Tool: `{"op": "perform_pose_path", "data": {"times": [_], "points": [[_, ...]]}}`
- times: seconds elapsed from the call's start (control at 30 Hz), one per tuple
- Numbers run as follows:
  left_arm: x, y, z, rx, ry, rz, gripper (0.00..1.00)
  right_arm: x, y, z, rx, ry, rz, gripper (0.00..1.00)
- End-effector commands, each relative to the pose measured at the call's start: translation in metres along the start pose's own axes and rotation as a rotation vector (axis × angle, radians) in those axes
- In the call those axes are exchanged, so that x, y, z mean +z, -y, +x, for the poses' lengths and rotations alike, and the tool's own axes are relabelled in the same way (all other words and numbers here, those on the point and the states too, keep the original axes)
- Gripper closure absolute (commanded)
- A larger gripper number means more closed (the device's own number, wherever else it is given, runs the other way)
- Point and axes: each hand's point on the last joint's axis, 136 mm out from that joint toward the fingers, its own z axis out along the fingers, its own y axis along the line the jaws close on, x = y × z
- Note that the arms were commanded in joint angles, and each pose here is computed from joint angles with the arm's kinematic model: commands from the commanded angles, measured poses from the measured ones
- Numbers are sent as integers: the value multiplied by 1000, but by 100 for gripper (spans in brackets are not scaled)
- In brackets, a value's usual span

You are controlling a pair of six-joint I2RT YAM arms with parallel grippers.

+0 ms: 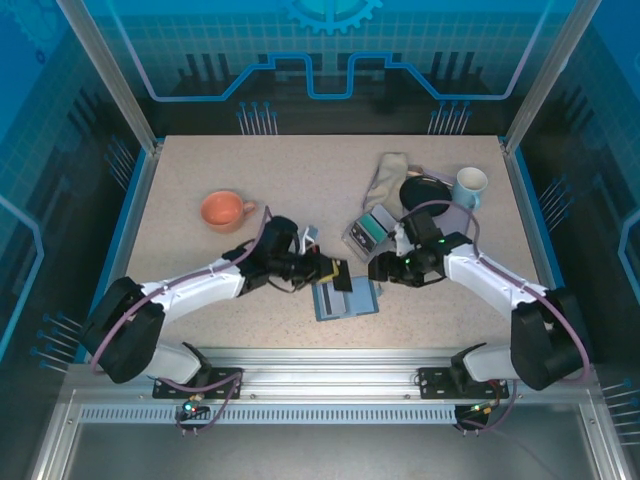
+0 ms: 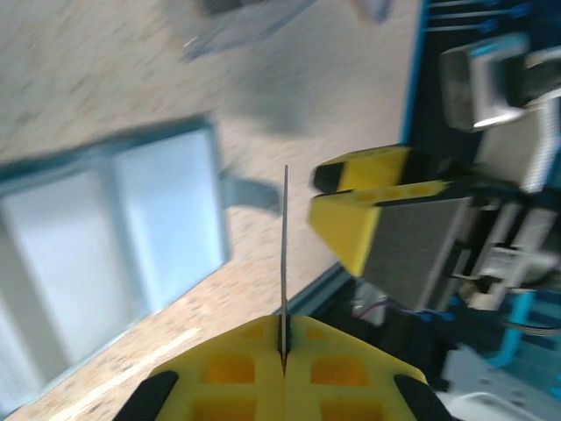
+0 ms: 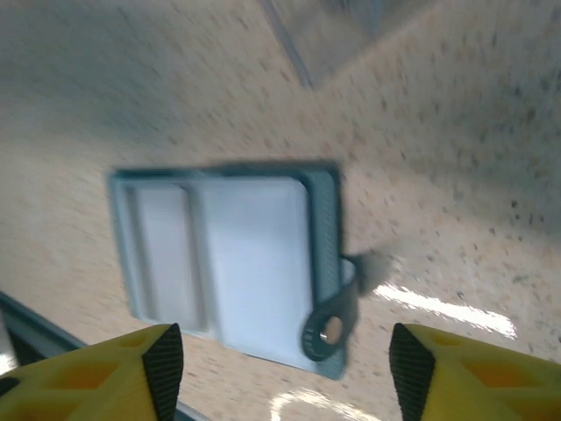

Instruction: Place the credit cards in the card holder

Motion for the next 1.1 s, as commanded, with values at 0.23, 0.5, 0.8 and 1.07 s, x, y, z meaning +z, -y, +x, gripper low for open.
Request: {"op": "perform_pose_path", "data": {"times": [0.23, 0.5, 0.8, 1.07], "points": [[20, -42, 10, -15, 19, -110, 100, 35, 16, 21, -197, -108, 262, 25], [28, -62, 7, -33, 26, -181, 100, 47, 19, 23, -268, -133, 416, 25], [26, -108, 17, -91, 28, -322, 100, 43, 50, 28, -253, -131, 616, 51], [27, -119, 18, -89, 19, -364, 100, 46, 53, 29, -205, -138, 554, 68]]}}
